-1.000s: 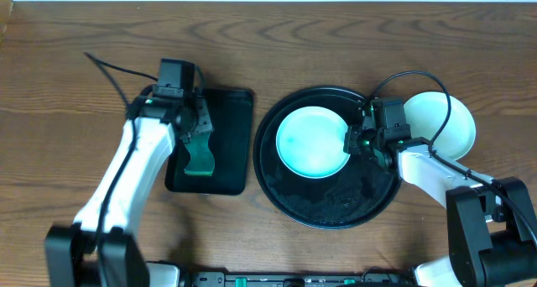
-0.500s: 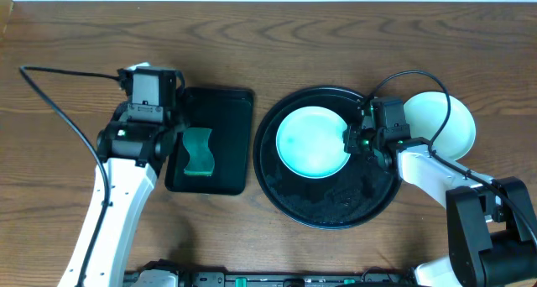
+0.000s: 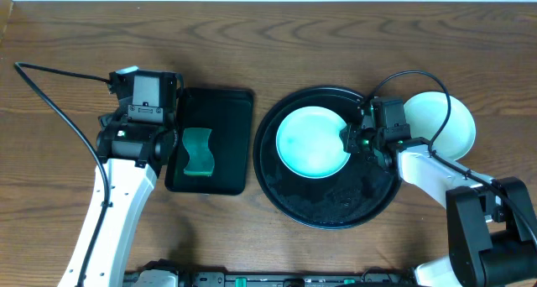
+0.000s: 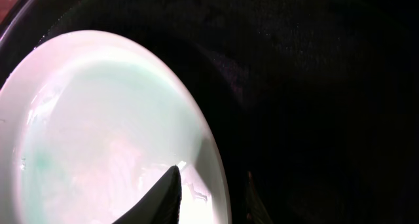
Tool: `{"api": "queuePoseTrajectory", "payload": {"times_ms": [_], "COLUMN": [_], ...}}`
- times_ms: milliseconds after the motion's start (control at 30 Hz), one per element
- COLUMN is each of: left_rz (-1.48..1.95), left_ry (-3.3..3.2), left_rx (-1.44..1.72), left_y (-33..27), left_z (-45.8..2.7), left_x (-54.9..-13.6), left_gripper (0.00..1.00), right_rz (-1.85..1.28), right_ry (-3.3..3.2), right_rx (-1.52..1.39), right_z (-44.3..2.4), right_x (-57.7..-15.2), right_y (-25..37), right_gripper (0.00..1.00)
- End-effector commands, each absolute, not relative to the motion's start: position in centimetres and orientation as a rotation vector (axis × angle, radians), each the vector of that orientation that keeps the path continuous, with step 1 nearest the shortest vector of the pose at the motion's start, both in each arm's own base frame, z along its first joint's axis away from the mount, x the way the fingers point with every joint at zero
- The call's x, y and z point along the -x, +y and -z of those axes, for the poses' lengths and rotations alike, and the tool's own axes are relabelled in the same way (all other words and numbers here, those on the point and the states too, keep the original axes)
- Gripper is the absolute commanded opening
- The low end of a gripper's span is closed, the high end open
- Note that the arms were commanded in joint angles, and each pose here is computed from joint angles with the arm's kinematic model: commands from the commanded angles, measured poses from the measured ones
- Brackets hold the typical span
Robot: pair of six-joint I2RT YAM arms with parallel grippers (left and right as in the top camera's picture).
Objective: Clean dirty plates on tray and stack at the side
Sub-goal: 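Release the sponge and raise the left gripper beside the tray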
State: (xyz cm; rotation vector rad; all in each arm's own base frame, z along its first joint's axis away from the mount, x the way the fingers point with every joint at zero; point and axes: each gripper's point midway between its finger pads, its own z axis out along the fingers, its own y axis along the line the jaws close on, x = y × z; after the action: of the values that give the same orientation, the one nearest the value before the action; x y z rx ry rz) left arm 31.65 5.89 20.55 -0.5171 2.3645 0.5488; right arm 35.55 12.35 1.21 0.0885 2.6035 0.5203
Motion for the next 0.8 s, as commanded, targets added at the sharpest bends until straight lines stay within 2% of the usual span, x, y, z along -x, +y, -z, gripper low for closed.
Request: {"api": "queuePoseTrajectory", "payload": {"times_ms": [0, 333, 400, 500, 767], "left_rz": [-0.581, -0.581, -0.581, -0.581, -0.581], "left_ry": [2.334, 2.334, 2.334, 2.334, 2.334], "left_rx": [0.523, 0.523, 0.523, 0.523, 0.523], "left_y": [6.4, 6.4, 6.4, 6.4, 6.4], "left_z": [-21.6, -21.6, -21.6, -21.6, -21.6], "left_x": [-31.8, -31.8, -31.8, -31.8, -31.8], "left_gripper": [0.79, 0.8, 0.79, 0.8, 0.8], "right_rz": [-0.531, -0.525, -0.507, -0.471, -0.437], "right_ry": [2.61, 2.622, 2.625, 2.635, 2.676], "right_rx": [-0.081, -0.071, -0.048, -0.053, -0.025], "right_z": [-1.1, -0.9, -0.8, -0.6, 0.0], "right_x": [-35.3, -35.1, -35.0, -34.9, -34.0], "right_y": [12.7, 12.6, 12.5, 12.0, 11.6], "right_gripper": [0.28, 0.26, 0.21, 0.18, 0.22]}}
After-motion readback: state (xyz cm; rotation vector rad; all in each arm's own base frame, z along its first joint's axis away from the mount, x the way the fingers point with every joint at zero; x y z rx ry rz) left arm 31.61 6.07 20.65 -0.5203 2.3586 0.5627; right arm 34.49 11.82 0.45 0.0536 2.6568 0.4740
